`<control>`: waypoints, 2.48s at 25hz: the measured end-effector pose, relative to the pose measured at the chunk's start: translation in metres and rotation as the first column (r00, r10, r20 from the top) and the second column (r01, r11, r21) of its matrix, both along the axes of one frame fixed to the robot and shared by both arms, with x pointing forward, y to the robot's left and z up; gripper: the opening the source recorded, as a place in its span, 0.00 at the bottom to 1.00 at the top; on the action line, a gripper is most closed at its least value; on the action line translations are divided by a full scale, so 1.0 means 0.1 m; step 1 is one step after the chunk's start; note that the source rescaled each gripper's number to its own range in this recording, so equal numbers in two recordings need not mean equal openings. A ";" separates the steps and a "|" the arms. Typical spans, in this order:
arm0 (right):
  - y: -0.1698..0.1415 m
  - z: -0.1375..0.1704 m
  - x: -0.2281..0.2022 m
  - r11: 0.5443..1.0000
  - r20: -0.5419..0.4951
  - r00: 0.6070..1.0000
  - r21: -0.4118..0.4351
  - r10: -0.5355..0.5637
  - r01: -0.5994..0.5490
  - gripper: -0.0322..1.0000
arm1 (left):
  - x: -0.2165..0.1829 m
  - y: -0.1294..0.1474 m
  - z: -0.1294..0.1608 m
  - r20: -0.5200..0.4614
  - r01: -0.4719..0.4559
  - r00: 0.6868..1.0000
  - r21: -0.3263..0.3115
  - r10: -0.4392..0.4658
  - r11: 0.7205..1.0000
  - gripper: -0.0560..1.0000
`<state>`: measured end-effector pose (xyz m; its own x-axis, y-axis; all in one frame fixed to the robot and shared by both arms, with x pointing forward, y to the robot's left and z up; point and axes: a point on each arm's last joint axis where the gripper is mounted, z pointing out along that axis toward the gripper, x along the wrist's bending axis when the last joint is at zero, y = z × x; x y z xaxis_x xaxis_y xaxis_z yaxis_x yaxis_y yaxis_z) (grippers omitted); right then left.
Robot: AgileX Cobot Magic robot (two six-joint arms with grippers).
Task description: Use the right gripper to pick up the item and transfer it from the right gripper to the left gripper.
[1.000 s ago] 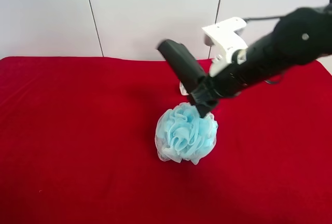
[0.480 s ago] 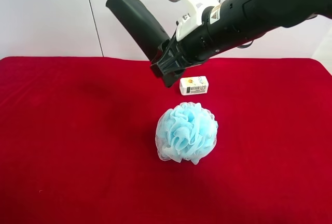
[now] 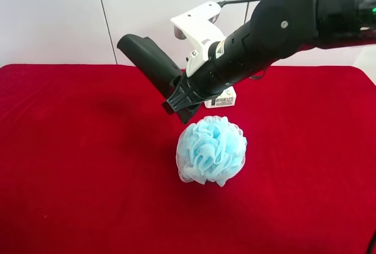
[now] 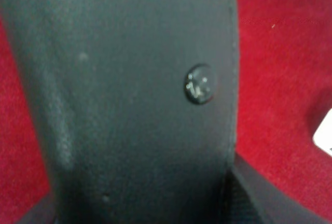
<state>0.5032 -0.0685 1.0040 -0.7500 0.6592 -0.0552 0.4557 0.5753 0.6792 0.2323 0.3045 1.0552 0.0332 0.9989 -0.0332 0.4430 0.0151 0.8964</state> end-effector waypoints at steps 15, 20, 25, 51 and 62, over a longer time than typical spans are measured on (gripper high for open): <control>0.13 0.10 -0.05 0.983 0.027 0.986 0.079 0.162 -0.163 0.12 | 0.00 0.00 0.00 0.000 0.000 1.000 0.000 0.000 1.000 1.00; 0.18 0.11 -0.13 0.951 0.033 0.955 0.091 0.294 -0.296 0.12 | 0.00 0.00 0.00 0.000 0.000 1.000 0.000 0.000 1.000 1.00; 0.23 0.13 -0.19 0.915 0.030 0.925 0.140 0.379 -0.379 0.12 | 0.00 0.00 0.00 0.000 0.000 1.000 0.000 0.000 1.000 1.00; -0.08 0.23 0.21 0.961 0.186 0.948 0.050 0.258 -0.272 0.10 | 0.00 0.00 0.00 0.000 0.000 1.000 0.000 0.000 1.000 1.00; 0.18 0.53 0.59 0.923 0.249 0.904 0.077 0.349 -0.377 0.09 | 0.04 -0.05 0.08 0.025 0.058 0.998 0.001 -0.058 0.998 1.00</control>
<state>0.5627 -0.0506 1.0567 -0.9153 0.3558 -0.1890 0.0571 0.5789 0.8134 0.2367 0.2994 1.0629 0.0923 0.9952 -0.0317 0.4201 -0.0101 0.9074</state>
